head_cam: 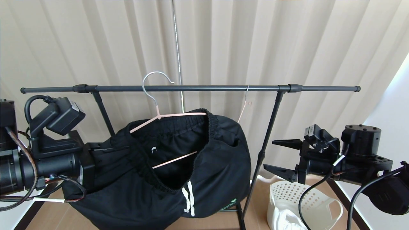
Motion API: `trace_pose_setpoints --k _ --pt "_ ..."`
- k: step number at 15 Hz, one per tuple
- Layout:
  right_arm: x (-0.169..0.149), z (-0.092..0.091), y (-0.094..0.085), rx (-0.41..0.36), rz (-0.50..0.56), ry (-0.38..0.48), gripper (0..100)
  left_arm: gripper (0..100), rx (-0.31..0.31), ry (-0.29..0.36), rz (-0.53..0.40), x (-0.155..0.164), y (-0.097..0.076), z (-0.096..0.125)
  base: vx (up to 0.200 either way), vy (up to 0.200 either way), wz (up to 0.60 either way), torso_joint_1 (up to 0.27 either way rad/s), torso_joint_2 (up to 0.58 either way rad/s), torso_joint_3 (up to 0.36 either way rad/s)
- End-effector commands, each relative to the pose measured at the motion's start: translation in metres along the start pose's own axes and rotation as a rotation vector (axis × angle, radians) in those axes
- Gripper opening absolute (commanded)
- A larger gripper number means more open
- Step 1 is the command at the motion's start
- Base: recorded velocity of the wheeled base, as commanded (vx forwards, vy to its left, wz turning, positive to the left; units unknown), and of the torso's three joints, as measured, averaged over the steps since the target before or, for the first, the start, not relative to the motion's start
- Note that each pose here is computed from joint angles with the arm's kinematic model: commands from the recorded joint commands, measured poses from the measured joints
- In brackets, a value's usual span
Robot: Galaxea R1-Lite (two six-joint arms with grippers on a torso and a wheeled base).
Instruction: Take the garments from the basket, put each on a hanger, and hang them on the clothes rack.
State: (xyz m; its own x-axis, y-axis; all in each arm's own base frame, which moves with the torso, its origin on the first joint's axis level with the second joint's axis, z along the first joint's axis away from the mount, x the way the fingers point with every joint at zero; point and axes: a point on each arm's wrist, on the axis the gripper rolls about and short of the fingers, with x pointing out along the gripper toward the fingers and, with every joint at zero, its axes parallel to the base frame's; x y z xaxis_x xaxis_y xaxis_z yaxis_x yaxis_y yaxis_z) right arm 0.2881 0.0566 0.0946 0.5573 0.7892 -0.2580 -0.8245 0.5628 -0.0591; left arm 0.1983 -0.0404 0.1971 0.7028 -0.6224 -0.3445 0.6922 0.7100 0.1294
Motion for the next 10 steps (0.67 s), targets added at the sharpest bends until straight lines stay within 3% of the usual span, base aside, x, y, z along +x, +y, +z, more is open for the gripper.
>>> trace_pose_setpoints --k 1,5,10 --pt "0.001 0.001 0.000 -0.002 -0.001 0.000 100 0 -0.050 0.066 0.007 0.011 0.010 -0.015 0.000 0.000 0.00 0.000 0.00 0.000" --pt "0.002 0.000 -0.001 -0.001 -0.013 0.006 100 0 -0.081 0.148 -0.017 0.023 0.010 -0.036 0.000 0.000 0.00 0.000 0.00 0.000" --pt "0.003 -0.001 -0.001 0.001 -0.027 0.013 100 0 -0.024 0.276 0.002 0.034 0.010 -0.062 0.000 0.000 0.00 0.000 0.00 0.000"
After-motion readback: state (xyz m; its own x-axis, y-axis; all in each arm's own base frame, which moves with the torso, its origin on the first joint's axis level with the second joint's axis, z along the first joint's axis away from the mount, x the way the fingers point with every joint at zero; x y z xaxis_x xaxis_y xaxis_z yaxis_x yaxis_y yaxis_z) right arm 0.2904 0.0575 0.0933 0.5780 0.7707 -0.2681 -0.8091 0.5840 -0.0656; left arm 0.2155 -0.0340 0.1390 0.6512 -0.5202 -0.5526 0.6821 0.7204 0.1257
